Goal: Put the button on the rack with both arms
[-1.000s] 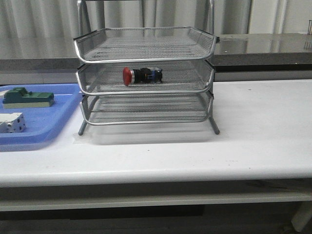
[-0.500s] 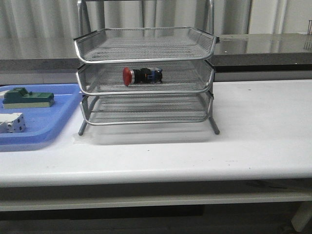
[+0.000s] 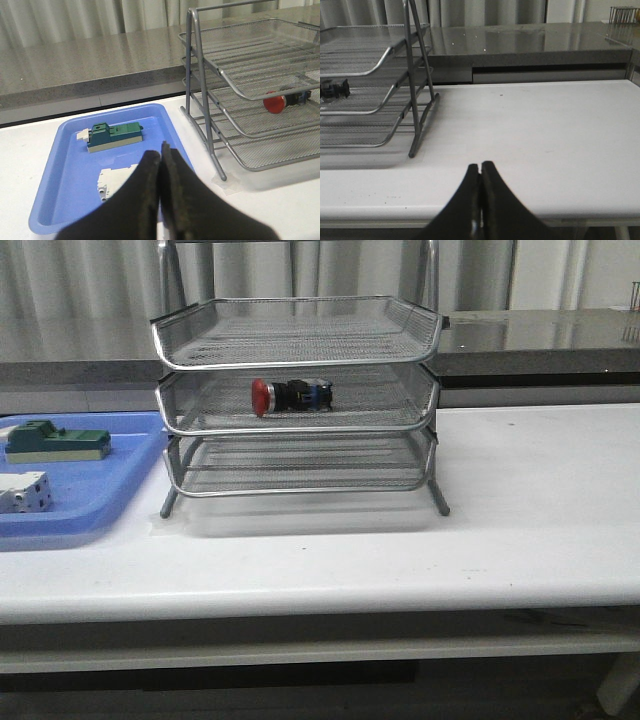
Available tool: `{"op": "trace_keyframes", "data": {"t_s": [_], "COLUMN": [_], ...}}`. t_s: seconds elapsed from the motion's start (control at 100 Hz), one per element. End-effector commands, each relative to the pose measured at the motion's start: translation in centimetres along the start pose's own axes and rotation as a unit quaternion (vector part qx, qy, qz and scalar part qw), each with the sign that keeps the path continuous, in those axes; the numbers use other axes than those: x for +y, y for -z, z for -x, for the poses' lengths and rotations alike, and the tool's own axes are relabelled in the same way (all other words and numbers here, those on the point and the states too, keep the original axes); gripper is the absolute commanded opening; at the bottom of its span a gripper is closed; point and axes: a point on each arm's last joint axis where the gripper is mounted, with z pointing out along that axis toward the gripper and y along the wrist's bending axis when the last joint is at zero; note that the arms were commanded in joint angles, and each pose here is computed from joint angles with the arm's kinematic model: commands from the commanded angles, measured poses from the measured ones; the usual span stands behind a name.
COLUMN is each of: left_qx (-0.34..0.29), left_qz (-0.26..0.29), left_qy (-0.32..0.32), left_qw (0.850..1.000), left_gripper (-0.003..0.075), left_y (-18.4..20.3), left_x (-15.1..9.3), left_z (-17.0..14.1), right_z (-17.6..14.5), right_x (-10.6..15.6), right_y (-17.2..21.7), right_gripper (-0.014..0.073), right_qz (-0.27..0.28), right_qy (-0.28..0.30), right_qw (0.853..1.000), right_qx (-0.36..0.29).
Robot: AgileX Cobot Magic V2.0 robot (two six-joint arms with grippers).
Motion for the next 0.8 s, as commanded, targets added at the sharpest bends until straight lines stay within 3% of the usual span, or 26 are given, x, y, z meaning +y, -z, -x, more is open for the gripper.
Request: {"op": "trace_keyframes", "data": {"t_s": [0.0,0.79], "left_qx": [-0.051,-0.051], "left_qz": [0.017,0.017], "left_qy": [0.009,0.009], "left_qw": [0.999,0.999], "left_gripper": [-0.0020,-0.0020], "left_y": [0.07,0.07], "left_x": [0.38,0.38], "left_z": [1.64,1.64], "right_z": [1.07,1.16], "right_x": [0.01,0.01], "right_y": [0.24,0.25], "right_gripper": [-0.0061,-0.0061], "right_qz": [0.000,0.000], "right_qy": [0.002,0.002], "right_qw": [0.998,0.998], "right_qx": [-0.061,-0.066]}}
